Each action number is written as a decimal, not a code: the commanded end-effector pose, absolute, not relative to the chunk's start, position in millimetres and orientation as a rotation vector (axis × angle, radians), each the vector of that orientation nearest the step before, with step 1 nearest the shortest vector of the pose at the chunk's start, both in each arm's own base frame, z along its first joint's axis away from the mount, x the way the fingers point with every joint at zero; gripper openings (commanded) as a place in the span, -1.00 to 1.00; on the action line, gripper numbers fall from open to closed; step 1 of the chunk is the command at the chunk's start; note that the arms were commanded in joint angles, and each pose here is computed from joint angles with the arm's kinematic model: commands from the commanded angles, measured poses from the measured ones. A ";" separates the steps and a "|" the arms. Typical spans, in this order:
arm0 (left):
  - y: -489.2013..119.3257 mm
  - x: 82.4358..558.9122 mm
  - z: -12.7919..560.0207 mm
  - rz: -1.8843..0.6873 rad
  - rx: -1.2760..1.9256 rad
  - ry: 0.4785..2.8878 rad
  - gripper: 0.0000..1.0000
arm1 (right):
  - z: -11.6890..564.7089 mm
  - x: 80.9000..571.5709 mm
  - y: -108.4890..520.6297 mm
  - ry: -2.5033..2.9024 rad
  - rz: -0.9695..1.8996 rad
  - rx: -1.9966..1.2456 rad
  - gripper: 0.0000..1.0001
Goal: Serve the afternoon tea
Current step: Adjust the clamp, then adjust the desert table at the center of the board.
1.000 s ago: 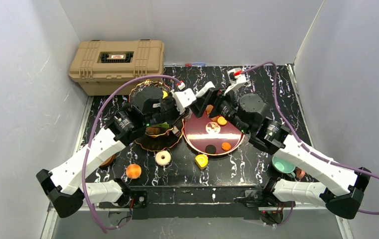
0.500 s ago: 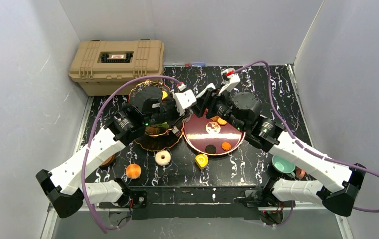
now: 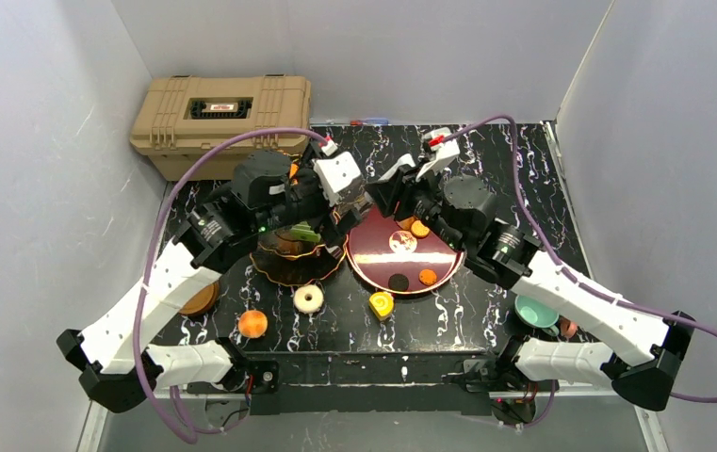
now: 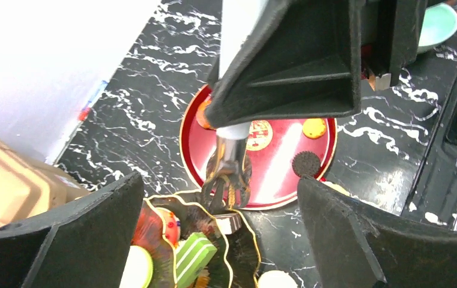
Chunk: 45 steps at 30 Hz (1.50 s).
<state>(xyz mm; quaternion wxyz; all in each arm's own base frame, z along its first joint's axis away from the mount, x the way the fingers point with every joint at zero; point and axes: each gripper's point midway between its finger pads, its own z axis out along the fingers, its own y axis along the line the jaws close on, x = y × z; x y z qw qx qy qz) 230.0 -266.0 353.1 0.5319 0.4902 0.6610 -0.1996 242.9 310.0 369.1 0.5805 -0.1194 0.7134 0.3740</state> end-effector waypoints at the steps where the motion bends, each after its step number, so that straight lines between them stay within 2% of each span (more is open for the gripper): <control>1: -236.9 229.5 389.9 -0.395 1.049 1.598 0.96 | 386.8 254.2 275.2 1.591 0.699 -0.252 -0.41; 7: -164.9 280.4 418.1 -0.250 0.770 1.752 0.96 | 375.8 258.2 259.0 1.606 0.607 -0.248 -0.41; 12: -120.8 304.9 387.6 -0.098 0.705 1.943 0.82 | 375.5 257.3 252.3 1.606 0.589 -0.240 -0.41; 15: -121.8 300.7 372.6 -0.139 0.671 2.027 0.69 | 376.3 256.5 248.1 1.604 0.580 -0.235 -0.40; 19: -126.9 307.6 363.6 -0.180 0.580 2.089 0.34 | 378.8 253.9 244.1 1.595 0.588 -0.222 -0.41; 24: -129.6 323.4 362.3 -0.182 0.480 2.115 -0.31 | 379.1 251.3 238.2 1.594 0.589 -0.207 -0.41; 30: -128.7 332.8 357.4 -0.163 0.432 2.122 -0.78 | 380.2 249.9 230.9 1.591 0.573 -0.193 -0.40; 32: -120.3 340.8 358.1 -0.099 0.389 2.113 -1.00 | 379.0 249.6 230.3 1.592 0.573 -0.192 -0.40; 39: -84.4 353.1 416.3 -0.001 0.081 1.910 -1.00 | 375.1 250.3 231.5 1.601 0.569 -0.195 -0.39; 45: -86.5 340.5 420.7 -0.107 -0.098 1.956 -1.00 | 372.1 251.7 233.5 1.608 0.566 -0.197 -0.36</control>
